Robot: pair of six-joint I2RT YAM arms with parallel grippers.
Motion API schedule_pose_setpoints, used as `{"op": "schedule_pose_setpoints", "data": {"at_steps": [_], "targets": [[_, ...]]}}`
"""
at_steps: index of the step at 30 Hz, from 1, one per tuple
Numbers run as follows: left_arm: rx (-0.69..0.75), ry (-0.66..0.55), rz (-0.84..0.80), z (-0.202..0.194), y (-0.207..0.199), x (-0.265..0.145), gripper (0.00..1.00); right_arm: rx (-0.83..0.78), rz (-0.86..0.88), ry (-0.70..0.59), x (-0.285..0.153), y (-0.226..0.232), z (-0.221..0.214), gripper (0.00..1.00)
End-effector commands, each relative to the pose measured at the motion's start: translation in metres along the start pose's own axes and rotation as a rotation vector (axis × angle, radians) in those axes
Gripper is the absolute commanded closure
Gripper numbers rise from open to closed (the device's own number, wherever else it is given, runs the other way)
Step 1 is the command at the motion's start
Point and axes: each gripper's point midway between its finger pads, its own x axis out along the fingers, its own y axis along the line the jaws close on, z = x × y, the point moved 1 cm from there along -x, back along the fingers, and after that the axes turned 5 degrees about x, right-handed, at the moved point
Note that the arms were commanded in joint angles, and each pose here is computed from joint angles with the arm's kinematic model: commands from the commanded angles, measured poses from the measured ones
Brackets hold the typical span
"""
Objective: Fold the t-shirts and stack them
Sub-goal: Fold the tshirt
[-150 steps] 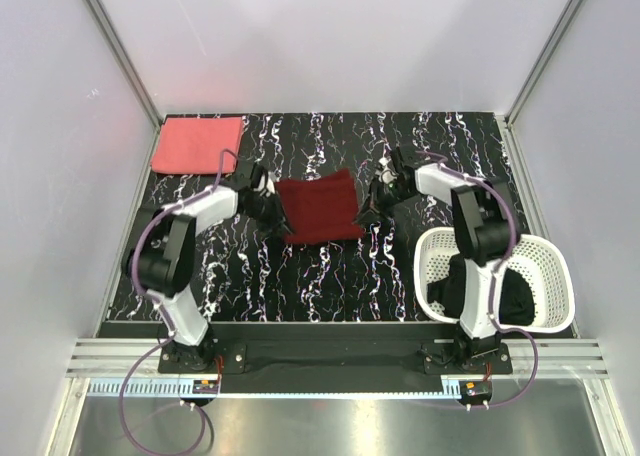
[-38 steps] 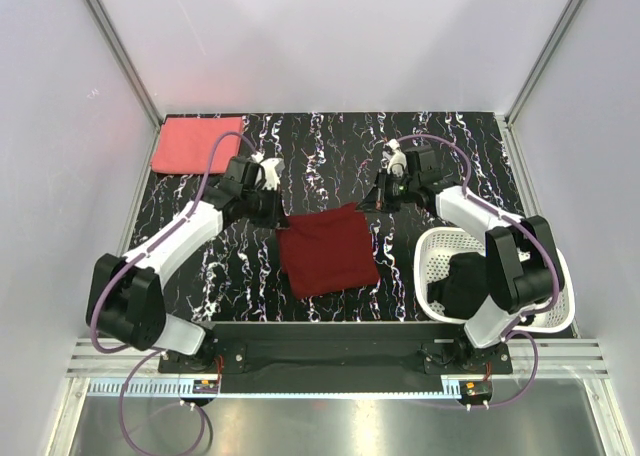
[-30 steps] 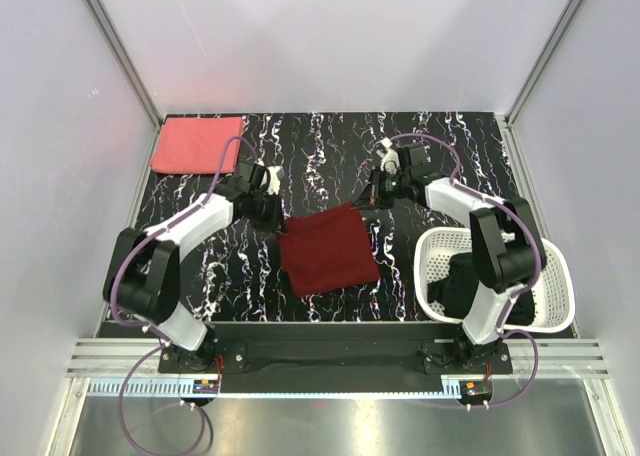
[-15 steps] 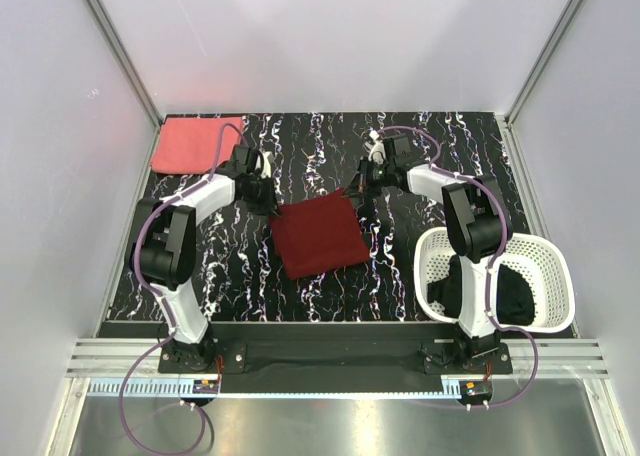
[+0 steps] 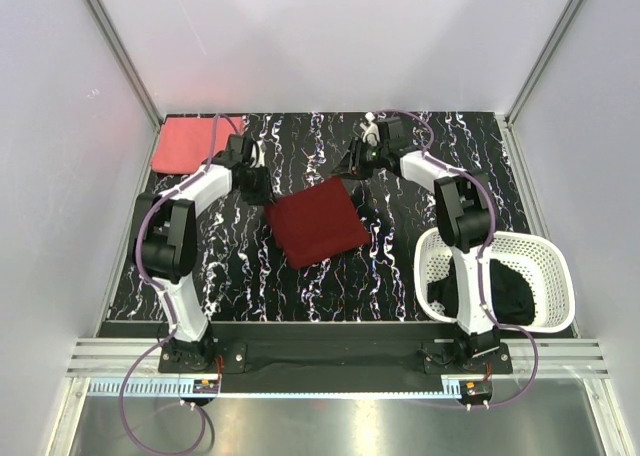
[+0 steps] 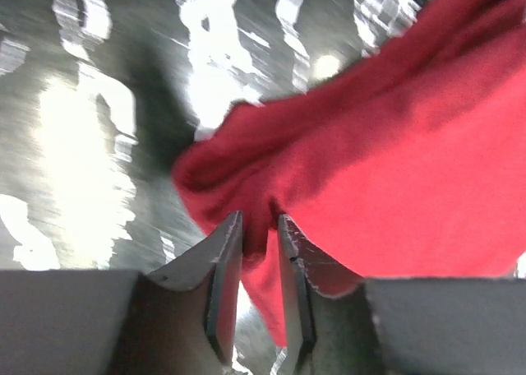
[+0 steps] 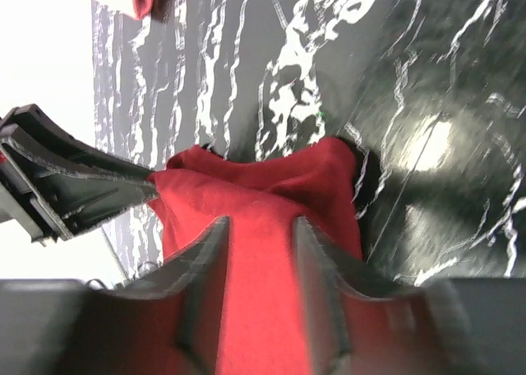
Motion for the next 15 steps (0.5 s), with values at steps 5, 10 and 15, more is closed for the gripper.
{"op": "schedule_pose_setpoints", "data": {"at_steps": [5, 10, 15], "targets": [[-0.063, -0.062, 0.197, 0.026, 0.033, -0.015, 0.55, -0.073, -0.133, -0.016, -0.017, 0.014, 0.03, 0.46], [-0.048, -0.182, 0.079, 0.048, -0.005, -0.064, 0.49, -0.109, -0.269, 0.002, -0.067, 0.028, 0.016, 0.43], [-0.049, -0.219, -0.207, 0.046, -0.062, -0.073, 0.6, -0.086, -0.259, 0.066, -0.092, 0.052, -0.025, 0.47]]}}
